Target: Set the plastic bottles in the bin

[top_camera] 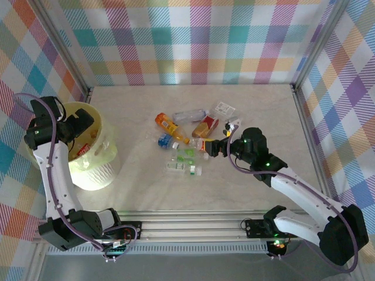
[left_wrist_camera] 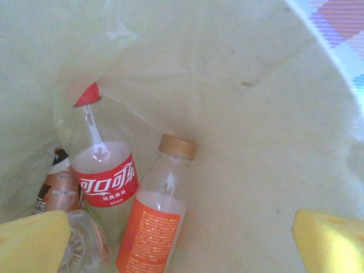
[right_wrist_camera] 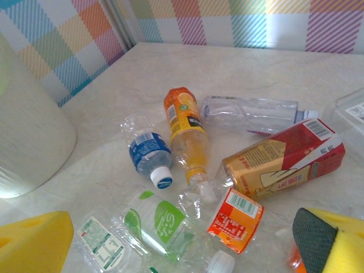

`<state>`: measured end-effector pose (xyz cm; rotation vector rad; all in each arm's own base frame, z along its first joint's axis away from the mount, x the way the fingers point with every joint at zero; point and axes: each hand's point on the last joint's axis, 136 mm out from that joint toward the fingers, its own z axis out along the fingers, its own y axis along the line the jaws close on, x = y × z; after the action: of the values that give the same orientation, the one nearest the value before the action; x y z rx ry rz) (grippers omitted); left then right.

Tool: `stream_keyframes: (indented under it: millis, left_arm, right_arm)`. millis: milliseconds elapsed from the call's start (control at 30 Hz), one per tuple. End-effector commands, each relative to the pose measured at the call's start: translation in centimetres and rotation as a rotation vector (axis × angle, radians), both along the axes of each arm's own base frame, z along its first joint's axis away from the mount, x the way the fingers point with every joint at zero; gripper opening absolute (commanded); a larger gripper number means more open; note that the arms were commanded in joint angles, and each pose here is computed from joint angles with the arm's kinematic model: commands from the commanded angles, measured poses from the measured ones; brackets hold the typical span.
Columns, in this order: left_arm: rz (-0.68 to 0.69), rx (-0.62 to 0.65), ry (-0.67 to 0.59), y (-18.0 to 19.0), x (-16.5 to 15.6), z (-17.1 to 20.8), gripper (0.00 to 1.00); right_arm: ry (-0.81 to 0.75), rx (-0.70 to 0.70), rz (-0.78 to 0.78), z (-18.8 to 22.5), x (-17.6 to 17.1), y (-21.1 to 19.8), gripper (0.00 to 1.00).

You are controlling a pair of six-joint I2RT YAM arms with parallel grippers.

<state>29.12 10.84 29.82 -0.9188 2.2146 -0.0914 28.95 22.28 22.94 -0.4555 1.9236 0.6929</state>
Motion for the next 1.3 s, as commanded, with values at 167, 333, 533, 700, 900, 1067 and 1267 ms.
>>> stream_keyframes:
  millis: [167,333,533,700,900,1067,1267]
  left_arm:
    - [-0.082,-0.091,-0.212,-3.9,-0.7,5.6,1.00]
    - [-0.157,-0.168,-0.334,-6.4,0.1,8.2,1.00]
    - [-0.304,-0.238,-0.397,-11.2,1.5,10.1,1.00]
    - [-0.415,-0.252,-0.447,-15.3,2.2,11.1,1.00]
    - [-0.553,-0.289,-0.454,-20.6,3.0,10.8,1.00]
    - [-0.669,-0.317,-0.475,-25.6,3.5,11.2,1.00]
    - [-0.798,-0.272,-0.452,-31.5,4.7,11.0,1.00]
  right_arm:
    - [0.021,-0.007,-0.151,-0.4,2.4,-1.2,1.00]
    - [0.047,-0.033,-0.130,-1.0,2.8,-0.8,1.00]
    - [0.091,-0.087,-0.093,-2.5,3.5,-1.0,1.00]
    - [0.101,-0.181,-0.096,-3.8,5.3,-2.0,1.00]
    - [0.118,-0.379,0.027,-6.1,6.8,-3.6,1.00]
    - [0.154,-0.425,0.041,-6.9,8.2,-6.2,1.00]
    - [0.287,-0.387,0.206,-8.2,8.0,-8.9,0.98]
